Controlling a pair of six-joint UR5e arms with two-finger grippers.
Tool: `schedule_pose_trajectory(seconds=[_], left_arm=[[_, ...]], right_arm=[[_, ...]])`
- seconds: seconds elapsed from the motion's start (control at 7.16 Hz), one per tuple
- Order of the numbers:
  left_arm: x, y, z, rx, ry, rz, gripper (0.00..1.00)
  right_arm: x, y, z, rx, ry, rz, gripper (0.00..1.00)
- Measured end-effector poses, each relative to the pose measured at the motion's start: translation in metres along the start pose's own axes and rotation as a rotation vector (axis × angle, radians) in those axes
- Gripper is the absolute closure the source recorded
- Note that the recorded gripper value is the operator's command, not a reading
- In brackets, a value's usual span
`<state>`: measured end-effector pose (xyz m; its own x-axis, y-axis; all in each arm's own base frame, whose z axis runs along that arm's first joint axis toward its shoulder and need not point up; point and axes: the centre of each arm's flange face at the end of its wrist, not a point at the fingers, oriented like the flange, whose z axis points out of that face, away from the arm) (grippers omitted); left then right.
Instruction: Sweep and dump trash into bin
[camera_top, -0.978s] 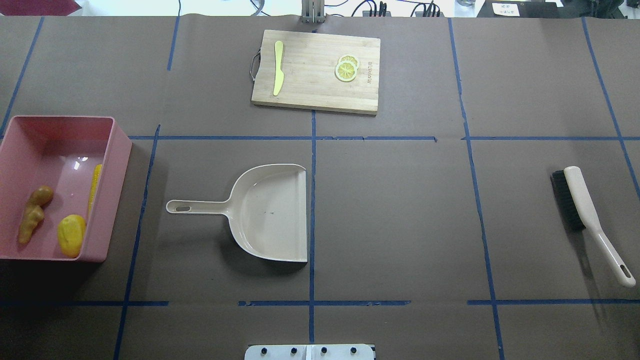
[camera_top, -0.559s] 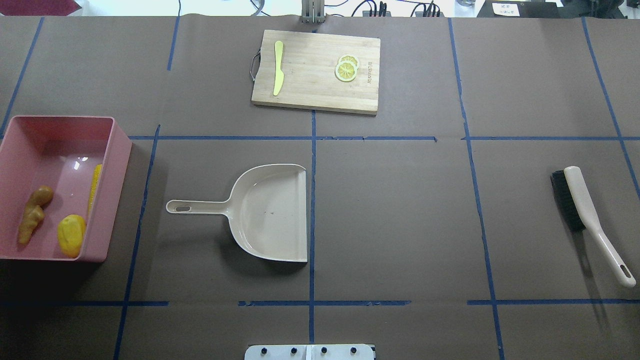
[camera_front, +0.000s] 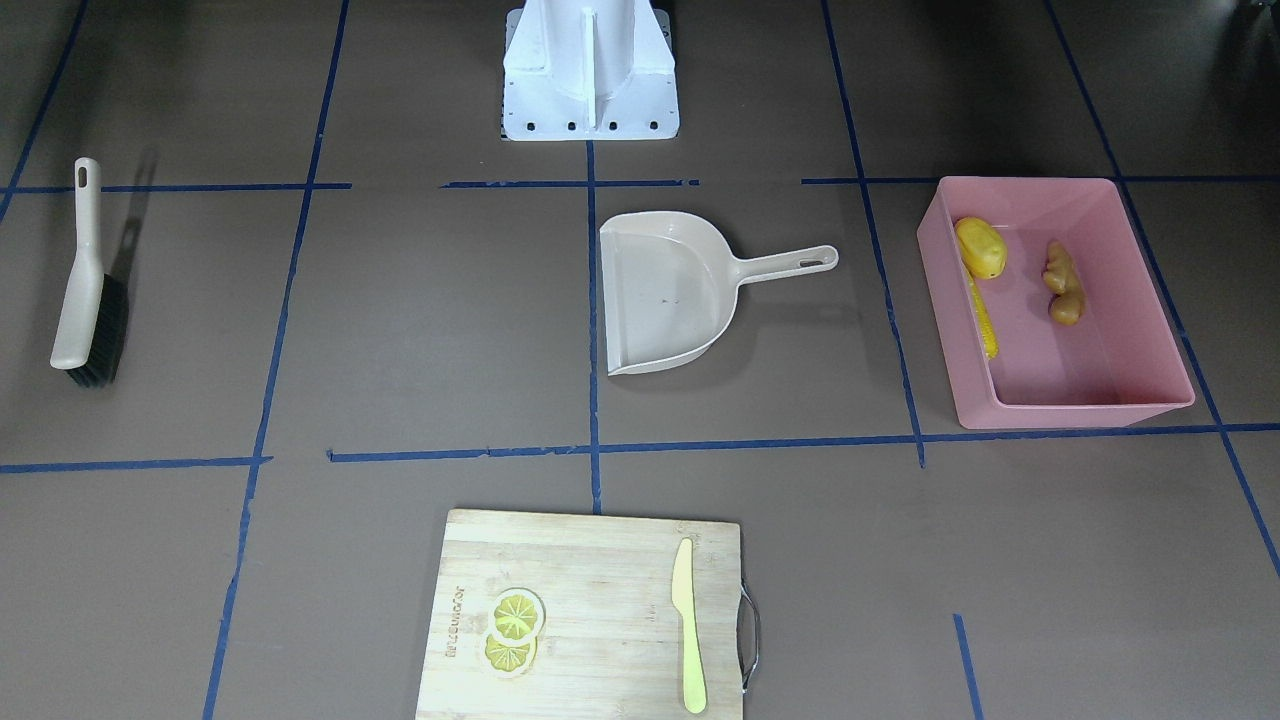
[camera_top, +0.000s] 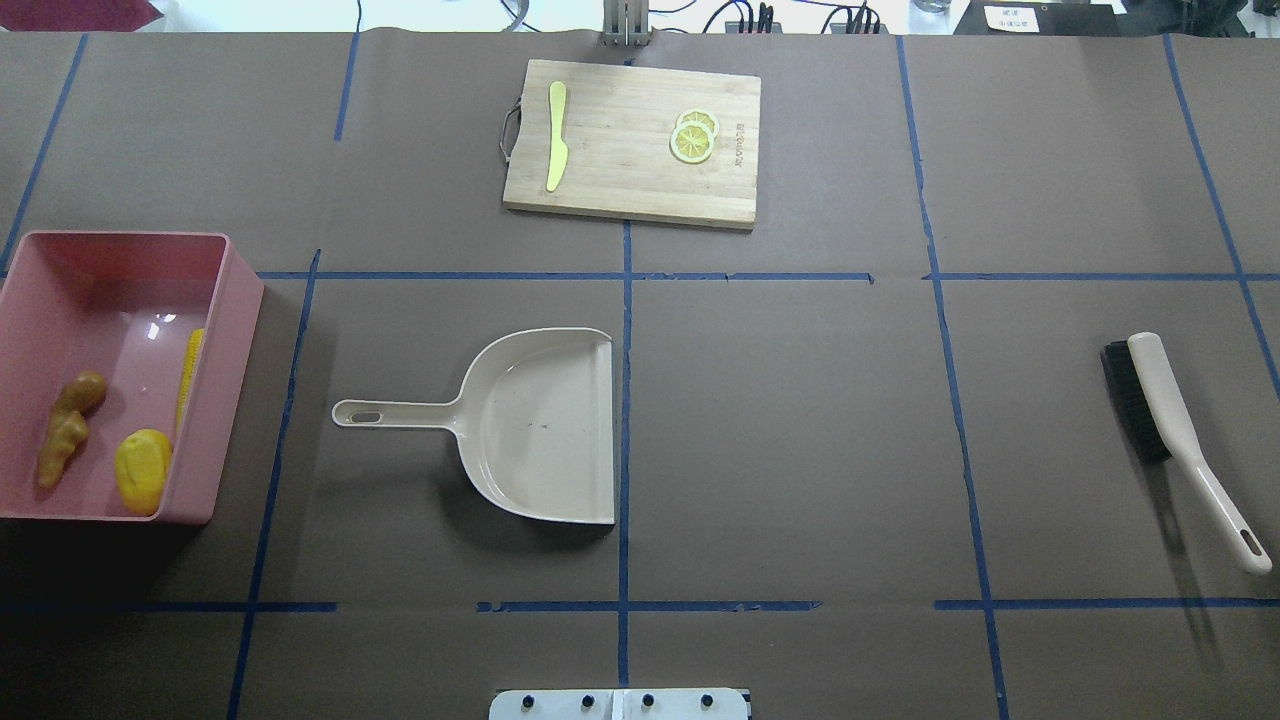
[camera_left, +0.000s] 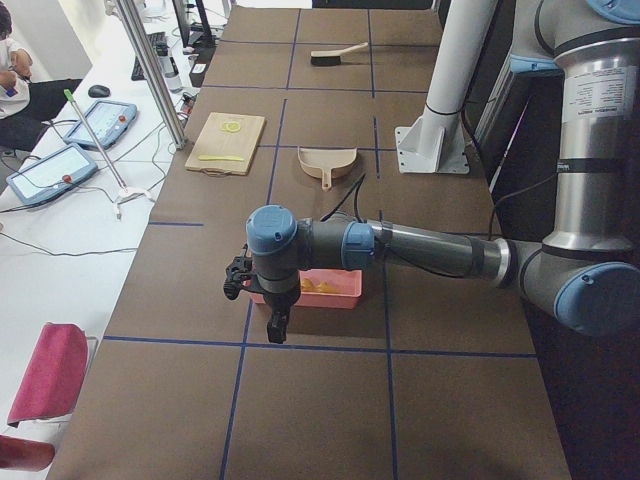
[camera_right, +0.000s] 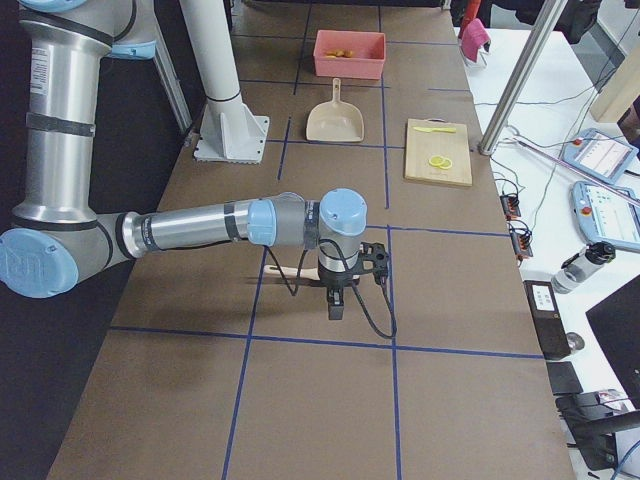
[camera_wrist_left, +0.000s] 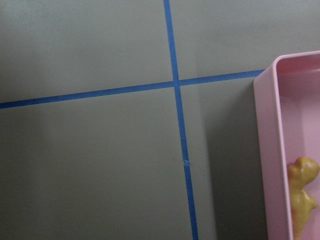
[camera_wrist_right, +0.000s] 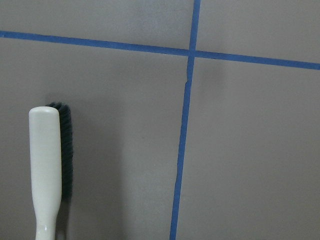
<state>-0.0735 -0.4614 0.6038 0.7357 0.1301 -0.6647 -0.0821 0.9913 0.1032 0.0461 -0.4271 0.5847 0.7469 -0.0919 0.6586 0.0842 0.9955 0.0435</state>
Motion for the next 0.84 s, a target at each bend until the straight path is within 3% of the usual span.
schedule_pose_trajectory(seconds=[0.84], left_arm=[[0.011,0.006,-0.010,0.028,-0.002,0.030,0.00]], right_arm=[[0.008,-0.007,0.010,-0.011,-0.001,0.008,0.00]])
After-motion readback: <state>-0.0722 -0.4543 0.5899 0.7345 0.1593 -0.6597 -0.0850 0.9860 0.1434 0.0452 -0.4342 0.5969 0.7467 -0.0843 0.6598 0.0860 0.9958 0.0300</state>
